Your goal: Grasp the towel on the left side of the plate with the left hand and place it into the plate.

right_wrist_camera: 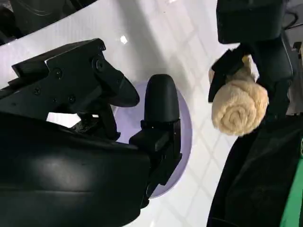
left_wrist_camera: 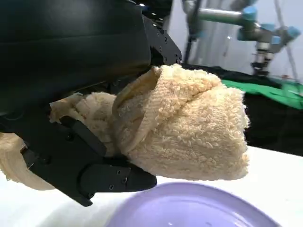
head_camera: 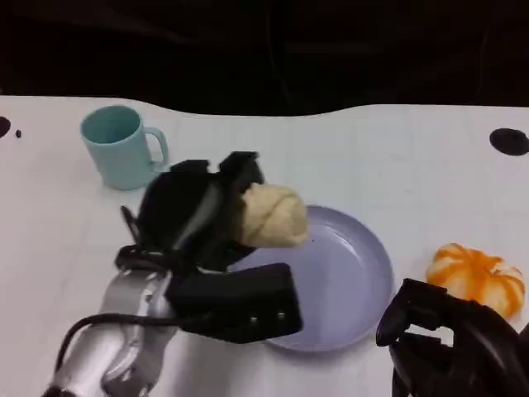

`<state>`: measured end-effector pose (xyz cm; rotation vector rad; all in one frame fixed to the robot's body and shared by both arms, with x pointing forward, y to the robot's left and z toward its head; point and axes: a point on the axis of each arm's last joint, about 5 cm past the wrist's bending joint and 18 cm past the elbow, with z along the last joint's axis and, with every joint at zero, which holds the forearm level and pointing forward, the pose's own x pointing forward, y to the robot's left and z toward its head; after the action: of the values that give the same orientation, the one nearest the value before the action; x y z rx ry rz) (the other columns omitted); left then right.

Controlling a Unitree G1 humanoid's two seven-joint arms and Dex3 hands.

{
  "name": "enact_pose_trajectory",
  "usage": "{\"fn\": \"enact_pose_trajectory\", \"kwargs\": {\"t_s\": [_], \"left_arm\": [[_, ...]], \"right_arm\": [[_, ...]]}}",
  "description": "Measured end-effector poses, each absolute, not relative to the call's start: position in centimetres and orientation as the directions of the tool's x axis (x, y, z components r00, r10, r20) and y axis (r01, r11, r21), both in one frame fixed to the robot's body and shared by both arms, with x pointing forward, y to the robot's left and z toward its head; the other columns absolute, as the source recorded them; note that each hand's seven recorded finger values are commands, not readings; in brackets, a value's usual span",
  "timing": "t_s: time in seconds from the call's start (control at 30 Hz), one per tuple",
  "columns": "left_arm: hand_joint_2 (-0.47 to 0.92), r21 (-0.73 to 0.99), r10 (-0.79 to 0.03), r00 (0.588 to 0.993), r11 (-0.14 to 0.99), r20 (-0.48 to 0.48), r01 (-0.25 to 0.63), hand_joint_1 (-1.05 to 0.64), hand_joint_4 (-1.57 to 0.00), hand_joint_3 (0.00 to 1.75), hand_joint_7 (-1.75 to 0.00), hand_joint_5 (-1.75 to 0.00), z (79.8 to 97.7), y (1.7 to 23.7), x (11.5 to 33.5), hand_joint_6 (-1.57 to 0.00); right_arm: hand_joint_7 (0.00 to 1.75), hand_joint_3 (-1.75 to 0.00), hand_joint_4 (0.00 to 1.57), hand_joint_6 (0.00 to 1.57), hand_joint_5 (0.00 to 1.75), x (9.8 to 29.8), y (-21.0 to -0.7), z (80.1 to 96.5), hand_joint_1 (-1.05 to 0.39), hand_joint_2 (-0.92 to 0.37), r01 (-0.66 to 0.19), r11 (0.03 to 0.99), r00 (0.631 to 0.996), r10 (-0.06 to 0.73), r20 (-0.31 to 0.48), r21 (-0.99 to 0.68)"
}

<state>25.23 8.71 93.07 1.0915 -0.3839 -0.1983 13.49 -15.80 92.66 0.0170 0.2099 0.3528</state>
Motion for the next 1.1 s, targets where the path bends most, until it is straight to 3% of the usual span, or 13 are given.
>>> {"fn": "enact_pose_trajectory", "kwargs": {"t_s": [0.3,0.43,0.5,0.57,0.63,0.7,0.73,0.8,0.83,0.9,1.1], "left_arm": [[0.56,0.902,-0.388,0.913,0.427,0.126,0.057,-0.26,-0.90,0.88,-1.67,-1.75,93.1,6.2,25.8,-0.66],[0.62,0.907,-0.414,0.905,0.411,0.097,0.090,-0.25,-0.88,0.63,-1.38,-1.75,92.8,5.2,25.9,-0.74],[0.74,0.907,-0.432,0.898,0.407,0.088,0.107,-0.25,-0.75,0.46,-0.93,-1.70,92.6,4.7,25.8,-0.82],[0.87,0.903,-0.452,0.890,0.407,0.067,0.139,-0.28,-0.64,0.25,-0.43,-1.46,92.6,4.4,25.8,-0.84],[0.91,0.902,-0.476,0.879,0.393,0.036,0.176,-0.29,-0.60,0.17,-0.25,-1.40,92.8,4.3,25.9,-0.82],[0.92,0.898,-0.492,0.870,0.390,0.013,0.207,-0.33,-0.46,0.11,-0.08,-1.21,92.8,4.3,25.8,-0.64],[0.92,0.896,-0.505,0.863,0.384,0.002,0.223,-0.36,-0.41,0.10,-0.04,-1.06,92.8,4.4,25.8,-0.58],[0.92,0.898,-0.526,0.850,0.364,-0.021,0.248,-0.43,-0.39,0.12,-0.01,-0.59,92.9,4.5,25.8,-0.46],[0.92,0.900,-0.535,0.844,0.351,-0.034,0.259,-0.47,-0.36,0.12,-0.01,-0.48,93.0,4.6,25.8,-0.41],[0.92,0.904,-0.552,0.831,0.320,-0.065,0.283,-0.56,-0.29,0.13,0.00,-0.34,93.1,4.6,25.7,-0.29],[0.92,0.908,-0.571,0.815,0.284,-0.099,0.309,-0.74,-0.14,0.16,0.00,-0.24,93.6,4.7,25.6,-0.12]], "right_arm": [[1.66,-1.09,0.70,0.51,1.75,13.4,-15.8,92.6,-0.06,-0.68,-0.341,0.938,0.916,0.346,-0.204,0.057],[1.65,-1.08,0.70,0.52,1.75,13.4,-15.8,92.6,-0.07,-0.68,-0.344,0.937,0.915,0.349,-0.202,0.061],[1.65,-1.07,0.70,0.52,1.75,13.3,-15.8,92.6,-0.06,-0.68,-0.344,0.937,0.915,0.349,-0.203,0.062],[1.65,-1.08,0.70,0.52,1.75,13.3,-15.8,92.6,-0.05,-0.68,-0.344,0.937,0.915,0.349,-0.203,0.062],[1.65,-1.08,0.70,0.53,1.75,13.3,-15.8,92.6,-0.06,-0.68,-0.344,0.937,0.915,0.350,-0.203,0.061],[1.64,-1.07,0.70,0.53,1.75,13.3,-15.8,92.6,-0.07,-0.67,-0.345,0.937,0.915,0.350,-0.203,0.060],[1.64,-1.07,0.70,0.53,1.75,13.3,-15.8,92.6,-0.07,-0.67,-0.345,0.937,0.915,0.350,-0.203,0.060],[1.64,-1.07,0.70,0.53,1.75,13.3,-15.7,92.7,-0.07,-0.67,-0.345,0.937,0.915,0.350,-0.202,0.060],[1.64,-1.07,0.70,0.53,1.75,13.3,-15.7,92.7,-0.07,-0.68,-0.345,0.937,0.915,0.350,-0.202,0.060],[1.64,-1.07,0.70,0.53,1.75,13.3,-15.7,92.7,-0.07,-0.68,-0.345,0.937,0.915,0.350,-0.202,0.060],[1.64,-1.06,0.70,0.53,1.75,13.3,-15.8,92.7,-0.06,-0.68,-0.345,0.937,0.915,0.350,-0.202,0.061]]}}
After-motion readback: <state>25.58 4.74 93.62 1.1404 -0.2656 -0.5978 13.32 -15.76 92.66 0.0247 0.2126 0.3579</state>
